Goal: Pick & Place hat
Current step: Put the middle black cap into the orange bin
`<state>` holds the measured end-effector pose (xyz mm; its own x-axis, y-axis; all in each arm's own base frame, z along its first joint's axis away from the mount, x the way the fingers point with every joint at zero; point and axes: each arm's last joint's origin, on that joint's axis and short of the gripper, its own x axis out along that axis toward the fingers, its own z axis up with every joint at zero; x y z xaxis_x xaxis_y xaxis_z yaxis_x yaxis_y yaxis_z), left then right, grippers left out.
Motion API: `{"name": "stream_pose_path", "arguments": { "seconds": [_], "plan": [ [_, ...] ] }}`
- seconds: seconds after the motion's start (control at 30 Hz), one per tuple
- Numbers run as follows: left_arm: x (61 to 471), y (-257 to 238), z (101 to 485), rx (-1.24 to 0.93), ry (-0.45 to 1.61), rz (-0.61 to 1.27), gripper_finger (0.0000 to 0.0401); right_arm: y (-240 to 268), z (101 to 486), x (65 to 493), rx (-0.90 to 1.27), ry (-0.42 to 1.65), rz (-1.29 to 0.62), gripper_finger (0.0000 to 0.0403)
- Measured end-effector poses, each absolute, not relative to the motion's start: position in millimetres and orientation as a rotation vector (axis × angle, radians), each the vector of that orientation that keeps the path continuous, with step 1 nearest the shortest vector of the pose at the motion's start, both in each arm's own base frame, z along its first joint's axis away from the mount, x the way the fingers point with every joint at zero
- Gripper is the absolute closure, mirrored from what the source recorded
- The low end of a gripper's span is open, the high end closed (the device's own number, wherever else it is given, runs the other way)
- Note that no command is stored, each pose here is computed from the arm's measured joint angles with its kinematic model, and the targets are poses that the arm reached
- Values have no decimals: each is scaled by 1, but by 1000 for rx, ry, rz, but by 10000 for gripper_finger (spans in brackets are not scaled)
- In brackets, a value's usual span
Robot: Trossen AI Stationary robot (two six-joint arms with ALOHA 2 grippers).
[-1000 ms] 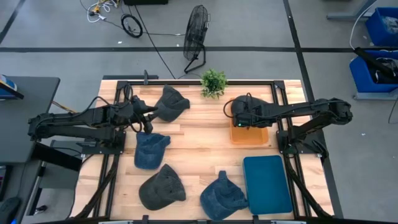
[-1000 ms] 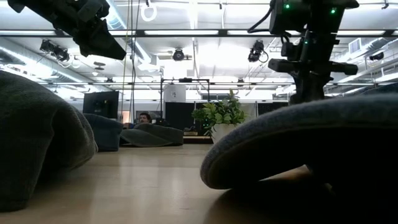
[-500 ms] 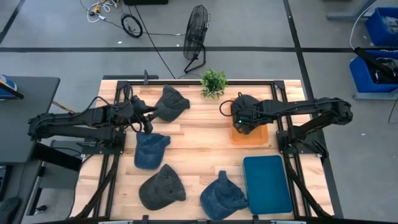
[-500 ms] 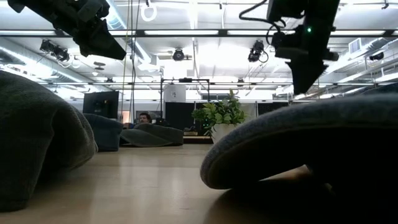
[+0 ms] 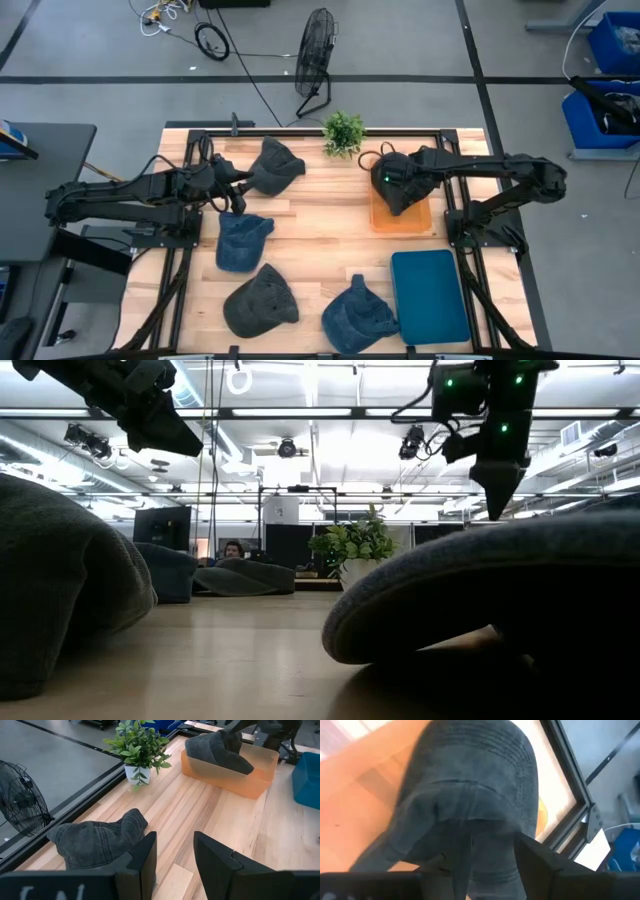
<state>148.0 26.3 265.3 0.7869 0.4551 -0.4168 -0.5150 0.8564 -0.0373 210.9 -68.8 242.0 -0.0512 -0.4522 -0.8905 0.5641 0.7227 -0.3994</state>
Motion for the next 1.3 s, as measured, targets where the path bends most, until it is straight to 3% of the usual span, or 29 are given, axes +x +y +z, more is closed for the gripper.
{"name": "stream_pose_path", "arguments": {
  "seconds": [0.3, 0.53, 0.83, 0.97, 1.17, 1.3],
  "plan": [
    [148, 26, 265, -152, 410, 525, 268, -98, 237, 201, 183, 1450, -721, 228],
    [148, 26, 265, -151, 410, 525, 268, -117, 233, 199, 227, 1429, -710, 227],
    [148, 26, 265, -151, 410, 525, 268, -128, 208, 208, 236, 1556, -649, 231],
    [148, 26, 265, -149, 411, 524, 268, -129, 204, 210, 269, 1574, -639, 268],
    [148, 26, 265, -149, 410, 524, 268, -128, 204, 209, 315, 1561, -698, 382],
    [148, 26, 265, -149, 411, 524, 268, -127, 206, 207, 372, 1548, -750, 386]
  ]
}}
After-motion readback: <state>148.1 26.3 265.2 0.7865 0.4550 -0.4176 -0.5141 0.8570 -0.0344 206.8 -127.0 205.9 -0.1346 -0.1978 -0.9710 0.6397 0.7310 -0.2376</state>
